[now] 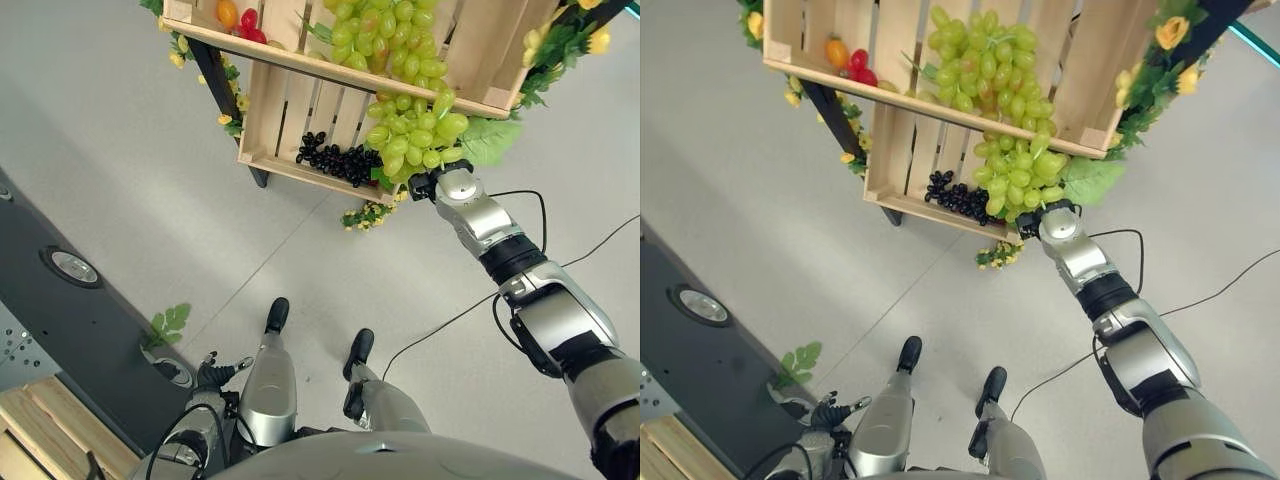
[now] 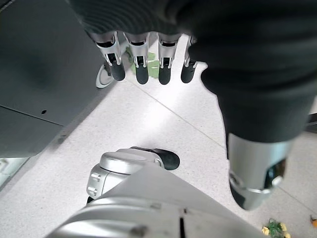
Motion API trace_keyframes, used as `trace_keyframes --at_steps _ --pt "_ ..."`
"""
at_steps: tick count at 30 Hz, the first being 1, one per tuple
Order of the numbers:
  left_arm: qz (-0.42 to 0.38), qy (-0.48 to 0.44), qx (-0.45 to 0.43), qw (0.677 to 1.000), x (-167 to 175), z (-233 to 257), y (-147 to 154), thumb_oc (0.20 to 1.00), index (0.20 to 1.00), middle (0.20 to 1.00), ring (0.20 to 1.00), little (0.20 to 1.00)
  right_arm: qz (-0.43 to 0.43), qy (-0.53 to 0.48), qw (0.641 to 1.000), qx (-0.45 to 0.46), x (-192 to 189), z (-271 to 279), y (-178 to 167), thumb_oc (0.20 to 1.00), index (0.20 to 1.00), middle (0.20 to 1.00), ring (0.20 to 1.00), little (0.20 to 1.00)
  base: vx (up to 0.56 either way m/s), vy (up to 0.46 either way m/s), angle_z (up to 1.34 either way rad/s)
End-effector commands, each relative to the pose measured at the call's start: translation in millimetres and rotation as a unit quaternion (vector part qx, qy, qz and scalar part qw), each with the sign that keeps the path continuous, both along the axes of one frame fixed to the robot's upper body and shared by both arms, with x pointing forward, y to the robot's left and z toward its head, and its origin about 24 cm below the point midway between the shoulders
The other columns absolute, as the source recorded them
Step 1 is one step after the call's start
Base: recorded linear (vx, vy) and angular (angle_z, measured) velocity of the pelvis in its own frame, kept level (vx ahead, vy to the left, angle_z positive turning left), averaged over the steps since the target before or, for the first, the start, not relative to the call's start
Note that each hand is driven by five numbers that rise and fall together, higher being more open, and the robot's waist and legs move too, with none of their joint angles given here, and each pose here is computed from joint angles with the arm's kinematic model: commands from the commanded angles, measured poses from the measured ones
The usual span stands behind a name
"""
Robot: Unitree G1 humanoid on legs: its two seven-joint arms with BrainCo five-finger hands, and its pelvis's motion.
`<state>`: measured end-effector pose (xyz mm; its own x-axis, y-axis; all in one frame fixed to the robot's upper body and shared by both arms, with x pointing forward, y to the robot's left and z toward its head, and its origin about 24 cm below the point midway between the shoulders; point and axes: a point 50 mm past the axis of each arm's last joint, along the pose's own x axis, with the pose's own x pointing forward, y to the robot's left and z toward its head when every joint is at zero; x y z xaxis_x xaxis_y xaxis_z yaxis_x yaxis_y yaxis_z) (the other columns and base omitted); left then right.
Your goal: Pick up the fruits from the basket on one side to the basket on the other side
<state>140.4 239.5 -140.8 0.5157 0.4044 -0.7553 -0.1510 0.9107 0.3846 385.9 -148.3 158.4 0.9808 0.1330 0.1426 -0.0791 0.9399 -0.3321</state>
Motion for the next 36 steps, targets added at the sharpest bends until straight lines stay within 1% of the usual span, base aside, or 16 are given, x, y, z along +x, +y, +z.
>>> trace_keyframes --at_steps 1,5,14,22,30,36 --pt "-0.007 0.046 0.015 0.999 -18 -7 5 1.000 1.000 1.000 1.000 1.000 0.047 -0.159 0.984 0.062 -10 79 10 0.200 0.200 0.200 0.200 0.200 0.00 0.000 0.00" --pt "-0.004 0.055 0.020 0.998 -21 -7 9 1.000 1.000 1.000 1.000 1.000 0.070 -0.161 0.983 0.062 -19 74 14 0.200 0.200 0.200 0.200 0.200 -0.01 -0.013 -0.03" --pt "-0.004 0.065 0.022 0.998 -27 -8 11 1.000 1.000 1.000 1.000 1.000 0.082 -0.165 0.980 0.072 -28 70 11 0.200 0.200 0.200 0.200 0.200 -0.01 -0.004 -0.05" --pt "-0.008 0.077 0.022 0.997 -31 -10 10 1.000 1.000 1.000 1.000 1.000 0.123 -0.197 0.969 0.089 -56 70 12 0.200 0.200 0.200 0.200 0.200 0.00 -0.001 0.00" --pt "-0.008 0.079 0.025 0.997 -32 -10 12 1.000 1.000 1.000 1.000 1.000 0.153 -0.230 0.952 0.131 -69 88 10 0.200 0.200 0.200 0.200 0.200 0.00 0.000 -0.03" --pt "-0.001 0.080 0.026 0.996 -33 -9 16 1.000 1.000 1.000 1.000 1.000 0.149 -0.263 0.947 0.111 -68 115 4 0.200 0.200 0.200 0.200 0.200 0.00 0.001 -0.01"
